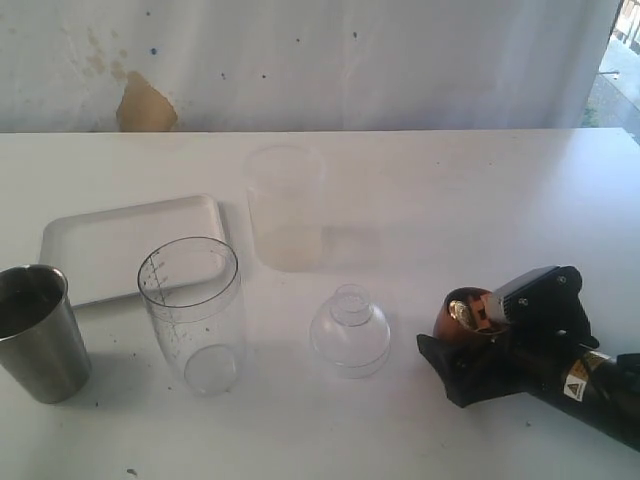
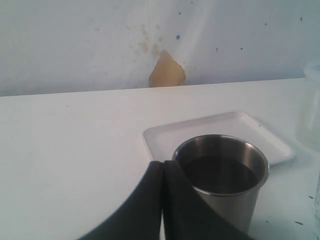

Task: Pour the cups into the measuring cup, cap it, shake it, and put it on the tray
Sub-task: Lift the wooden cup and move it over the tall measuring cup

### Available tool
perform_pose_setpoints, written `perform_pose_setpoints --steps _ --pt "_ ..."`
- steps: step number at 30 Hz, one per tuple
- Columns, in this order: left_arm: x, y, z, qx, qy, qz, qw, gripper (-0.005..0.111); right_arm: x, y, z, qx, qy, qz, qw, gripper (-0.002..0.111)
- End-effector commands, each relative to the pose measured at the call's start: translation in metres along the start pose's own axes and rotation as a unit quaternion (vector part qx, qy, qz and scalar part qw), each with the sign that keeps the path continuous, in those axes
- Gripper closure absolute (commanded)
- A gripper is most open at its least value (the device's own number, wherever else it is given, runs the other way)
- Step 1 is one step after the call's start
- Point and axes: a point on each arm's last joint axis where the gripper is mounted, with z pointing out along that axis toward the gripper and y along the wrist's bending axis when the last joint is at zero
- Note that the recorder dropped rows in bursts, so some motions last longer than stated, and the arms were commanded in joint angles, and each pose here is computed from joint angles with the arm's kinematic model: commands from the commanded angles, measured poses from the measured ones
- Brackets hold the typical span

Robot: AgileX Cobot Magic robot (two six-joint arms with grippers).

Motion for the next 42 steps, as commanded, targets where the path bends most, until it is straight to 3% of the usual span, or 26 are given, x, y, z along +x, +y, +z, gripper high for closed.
perform_pose_setpoints --steps 1,4,6,7,12,15,20,24,29,35,42 --pt "0.002 0.000 0.000 -0.001 0.002 -0.004 1.000 0.107 0.000 0.000 0.002 -0.003 0.001 0.021 1.000 0.042" --pt "0.002 0.000 0.000 -0.001 0.002 -0.004 1.000 0.107 0.000 0.001 0.002 -0.007 0.002 0.030 1.000 0.072" --pt "0.002 0.000 0.000 -0.001 0.002 -0.004 1.000 0.107 -0.001 0.006 0.001 -0.039 0.002 0.013 0.999 0.104" --pt "0.002 0.000 0.000 -0.001 0.002 -0.004 1.000 0.107 -0.003 0.008 0.000 -0.045 -0.002 0.007 0.999 0.108" --pt "0.002 0.000 0.000 -0.001 0.002 -0.004 1.000 0.107 -0.038 0.007 -0.012 -0.036 -0.067 -0.008 0.997 0.108" --pt "0.002 0.000 0.000 -0.001 0.002 -0.004 1.000 0.107 -0.084 0.000 -0.023 0.003 -0.062 0.029 0.998 0.108" --pt "0.002 0.000 0.000 -0.001 0.002 -0.004 1.000 0.107 -0.177 0.044 -0.026 -0.028 -0.058 -0.071 0.995 0.108" --pt "0.002 0.000 0.000 -0.001 0.002 -0.004 1.000 0.107 -0.220 0.082 -0.015 -0.040 -0.059 -0.122 0.990 0.108" --pt "0.002 0.000 0.000 -0.001 0.002 -0.004 1.000 0.107 -0.240 0.114 0.011 -0.070 -0.063 -0.152 0.984 0.108" --pt "0.002 0.000 0.000 -0.001 0.002 -0.004 1.000 0.107 -0.238 0.151 0.046 -0.089 -0.037 -0.252 0.963 0.108" --pt "0.002 0.000 0.000 -0.001 0.002 -0.004 1.000 0.107 -0.241 0.169 0.061 -0.082 -0.026 -0.358 0.930 0.108"
